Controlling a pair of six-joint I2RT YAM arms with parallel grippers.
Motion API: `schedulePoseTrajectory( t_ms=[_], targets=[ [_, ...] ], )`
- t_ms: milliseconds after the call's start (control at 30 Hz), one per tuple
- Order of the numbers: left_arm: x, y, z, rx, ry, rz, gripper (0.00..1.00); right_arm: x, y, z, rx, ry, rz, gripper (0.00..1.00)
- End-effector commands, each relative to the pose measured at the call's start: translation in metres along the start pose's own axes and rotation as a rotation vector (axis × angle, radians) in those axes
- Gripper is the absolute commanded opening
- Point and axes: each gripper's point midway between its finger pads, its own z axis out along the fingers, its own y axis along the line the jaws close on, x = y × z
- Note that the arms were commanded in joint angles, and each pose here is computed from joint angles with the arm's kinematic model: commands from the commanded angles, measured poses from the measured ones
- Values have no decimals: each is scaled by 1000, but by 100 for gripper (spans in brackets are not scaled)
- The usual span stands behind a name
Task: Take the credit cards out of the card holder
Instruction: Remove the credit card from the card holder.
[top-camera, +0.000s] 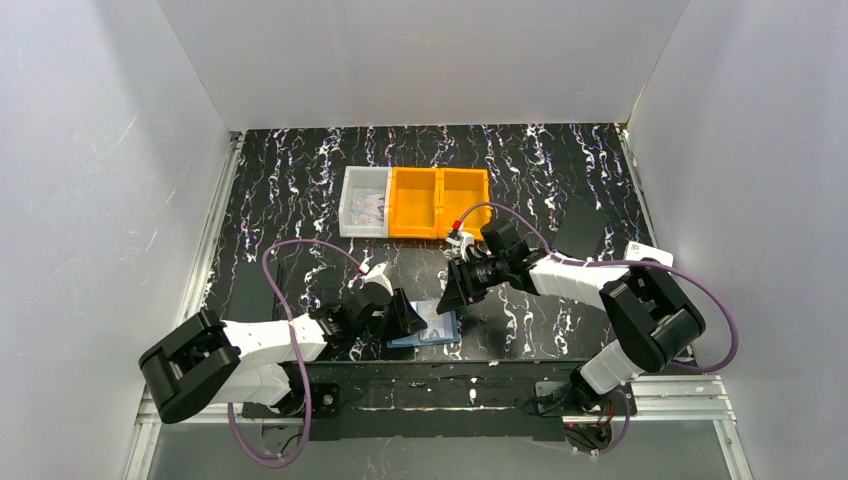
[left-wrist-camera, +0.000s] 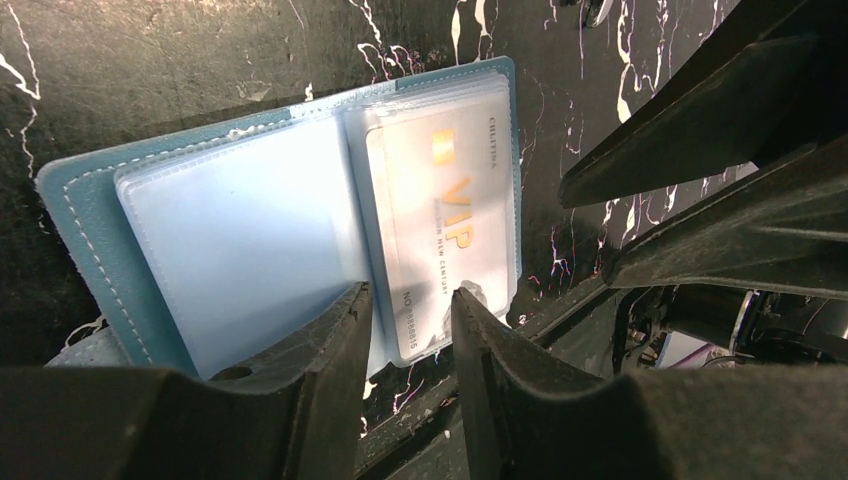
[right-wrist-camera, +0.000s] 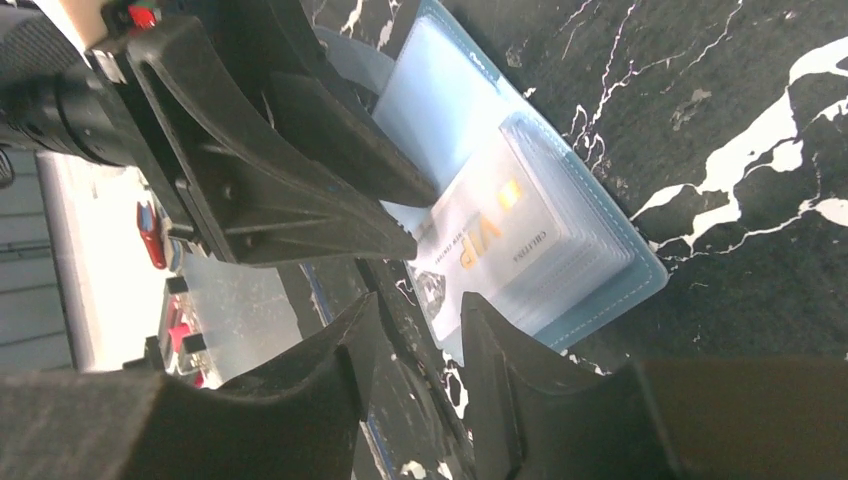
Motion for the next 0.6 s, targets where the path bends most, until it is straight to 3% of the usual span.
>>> schedulePoseTrajectory(
  t_ms=[0,567],
  targets=[
    [-3,8,2,-24,-20,-11,33,-11,-1,4,-8,-53,23,44],
    [5,24,4,-57,-18,-38,32,-1,-20,8,55,-44,62,45]
  ],
)
